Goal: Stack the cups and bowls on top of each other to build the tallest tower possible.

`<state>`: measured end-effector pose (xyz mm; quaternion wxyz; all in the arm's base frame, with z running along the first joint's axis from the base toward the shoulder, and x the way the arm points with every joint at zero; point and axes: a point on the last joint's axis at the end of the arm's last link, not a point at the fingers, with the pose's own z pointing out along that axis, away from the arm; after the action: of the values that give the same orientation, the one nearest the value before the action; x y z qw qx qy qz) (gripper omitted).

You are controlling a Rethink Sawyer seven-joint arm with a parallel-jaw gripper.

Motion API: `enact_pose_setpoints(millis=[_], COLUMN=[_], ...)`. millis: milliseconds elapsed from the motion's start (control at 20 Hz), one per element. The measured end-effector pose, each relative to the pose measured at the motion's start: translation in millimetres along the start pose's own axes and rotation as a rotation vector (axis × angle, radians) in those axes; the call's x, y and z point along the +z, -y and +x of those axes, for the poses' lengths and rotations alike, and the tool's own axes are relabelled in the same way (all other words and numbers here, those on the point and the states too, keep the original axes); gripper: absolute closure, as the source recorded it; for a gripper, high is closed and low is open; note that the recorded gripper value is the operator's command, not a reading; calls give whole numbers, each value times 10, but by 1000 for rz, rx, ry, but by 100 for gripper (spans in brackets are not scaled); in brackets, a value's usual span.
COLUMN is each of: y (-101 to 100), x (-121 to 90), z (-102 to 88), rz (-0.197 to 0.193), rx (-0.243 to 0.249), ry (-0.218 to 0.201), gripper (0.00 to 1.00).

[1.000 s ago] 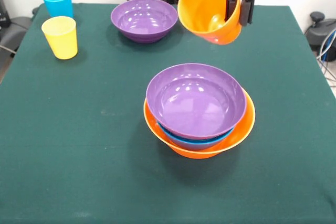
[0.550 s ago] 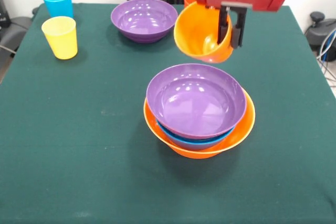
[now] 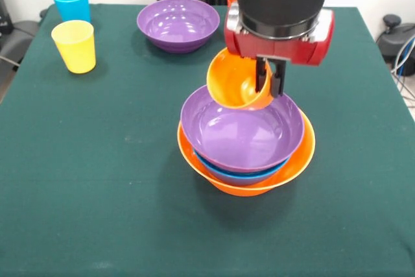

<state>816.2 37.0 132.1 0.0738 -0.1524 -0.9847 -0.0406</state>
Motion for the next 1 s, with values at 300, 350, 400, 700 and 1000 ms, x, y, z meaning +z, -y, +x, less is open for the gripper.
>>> enact_pose_setpoints(millis=[300, 350, 400, 700, 1000], y=[41, 44, 45, 60, 70], x=[81, 87, 86, 23, -106], z=[-12, -10, -9, 4, -17], rz=[-5, -6, -6, -6, -4], rx=[5, 5, 6, 7, 8], ry=[24, 25, 25, 28, 47], gripper=[100, 100, 100, 100, 100])
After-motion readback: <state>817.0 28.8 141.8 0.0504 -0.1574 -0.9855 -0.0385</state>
